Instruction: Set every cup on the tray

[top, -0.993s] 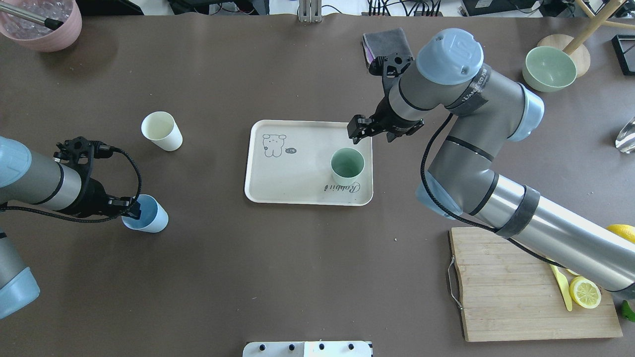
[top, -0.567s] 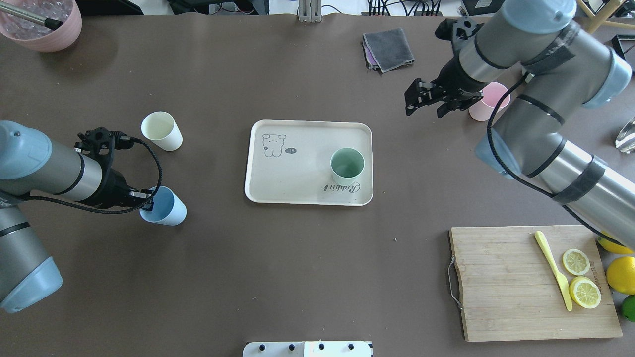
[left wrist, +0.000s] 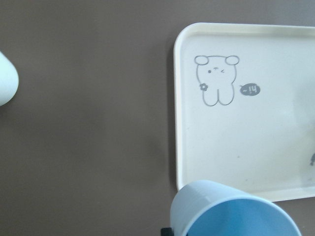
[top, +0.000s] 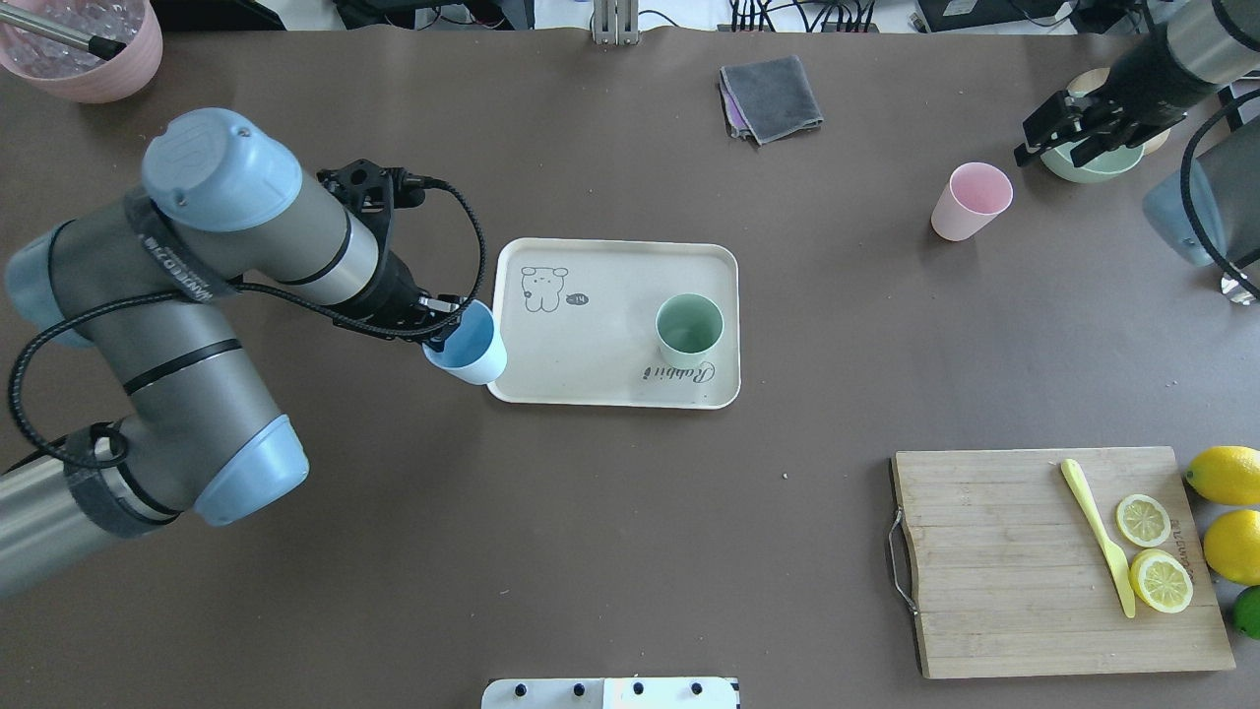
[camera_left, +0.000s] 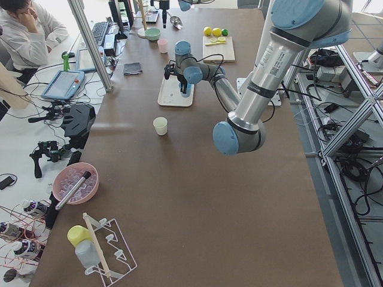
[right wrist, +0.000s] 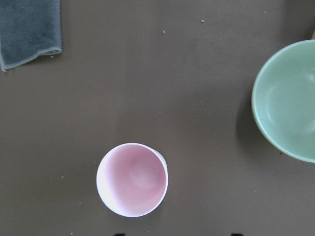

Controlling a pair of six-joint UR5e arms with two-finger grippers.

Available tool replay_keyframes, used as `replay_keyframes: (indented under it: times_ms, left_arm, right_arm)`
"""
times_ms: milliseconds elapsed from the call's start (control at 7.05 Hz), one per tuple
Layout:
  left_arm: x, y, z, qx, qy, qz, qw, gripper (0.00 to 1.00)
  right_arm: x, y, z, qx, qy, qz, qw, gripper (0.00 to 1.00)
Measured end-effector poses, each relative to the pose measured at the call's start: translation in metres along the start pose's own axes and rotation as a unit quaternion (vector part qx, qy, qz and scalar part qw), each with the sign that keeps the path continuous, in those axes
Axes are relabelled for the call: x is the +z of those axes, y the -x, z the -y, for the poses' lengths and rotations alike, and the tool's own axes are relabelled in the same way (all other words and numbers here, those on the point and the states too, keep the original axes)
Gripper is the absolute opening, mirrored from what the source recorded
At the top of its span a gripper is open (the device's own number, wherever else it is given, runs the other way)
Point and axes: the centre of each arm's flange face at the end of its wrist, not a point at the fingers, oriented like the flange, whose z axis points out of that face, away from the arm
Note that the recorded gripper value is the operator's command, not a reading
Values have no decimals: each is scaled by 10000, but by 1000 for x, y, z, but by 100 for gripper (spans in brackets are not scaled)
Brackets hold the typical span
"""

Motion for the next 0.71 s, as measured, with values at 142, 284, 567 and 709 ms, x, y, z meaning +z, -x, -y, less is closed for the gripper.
replay_keyframes:
  times_ms: [142, 284, 567, 709]
  left_arm:
    - [13, -17, 19, 2, -91, 17, 10000, 0]
    - [31, -21, 34, 37, -188, -14, 9998, 0]
    - [58, -19, 52, 106, -447, -44, 9989, 97]
    - [64, -19, 54, 124, -543, -30, 9984, 97]
  right_arm:
    - [9, -14, 8, 48, 88, -44, 9999, 83]
    - [16, -17, 15, 91, 152, -69, 9998, 83]
    - [32, -8, 23, 93, 273, -89, 9995, 85]
    - [43, 2, 23, 71, 352, -86, 9993, 86]
